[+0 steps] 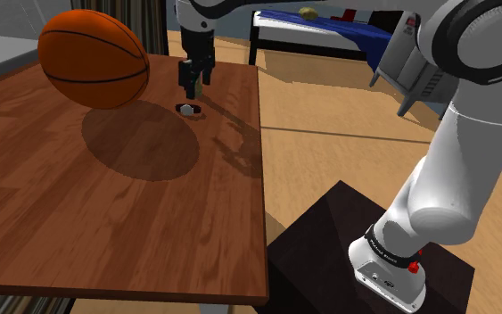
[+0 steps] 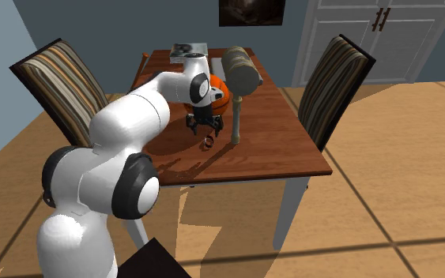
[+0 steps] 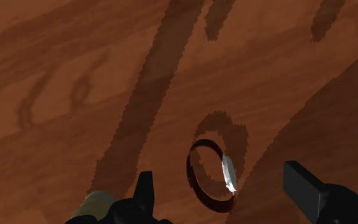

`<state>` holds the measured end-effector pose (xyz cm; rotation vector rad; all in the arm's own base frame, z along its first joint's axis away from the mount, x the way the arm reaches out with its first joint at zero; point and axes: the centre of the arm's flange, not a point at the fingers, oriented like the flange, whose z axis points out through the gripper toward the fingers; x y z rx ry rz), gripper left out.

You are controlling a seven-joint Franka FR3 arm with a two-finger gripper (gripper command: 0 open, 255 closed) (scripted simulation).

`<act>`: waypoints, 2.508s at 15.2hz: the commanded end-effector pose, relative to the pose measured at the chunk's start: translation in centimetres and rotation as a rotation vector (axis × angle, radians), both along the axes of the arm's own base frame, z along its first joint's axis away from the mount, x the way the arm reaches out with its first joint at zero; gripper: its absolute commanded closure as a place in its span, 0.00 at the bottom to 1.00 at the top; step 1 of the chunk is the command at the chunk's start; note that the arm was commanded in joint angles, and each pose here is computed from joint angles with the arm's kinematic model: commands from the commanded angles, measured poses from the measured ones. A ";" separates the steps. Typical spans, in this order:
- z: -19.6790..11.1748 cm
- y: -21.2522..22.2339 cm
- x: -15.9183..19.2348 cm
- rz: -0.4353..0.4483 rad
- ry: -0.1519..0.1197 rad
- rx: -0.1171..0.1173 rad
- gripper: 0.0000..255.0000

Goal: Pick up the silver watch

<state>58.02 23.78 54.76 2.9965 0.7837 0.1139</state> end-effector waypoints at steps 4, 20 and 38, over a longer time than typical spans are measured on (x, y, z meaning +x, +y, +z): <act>-0.6 5.2 3.5 0.070 -0.032 -0.022 0.00; -4.7 5.2 3.5 0.070 -0.032 -0.022 1.00; 3.3 5.2 3.5 0.070 -0.032 -0.023 1.00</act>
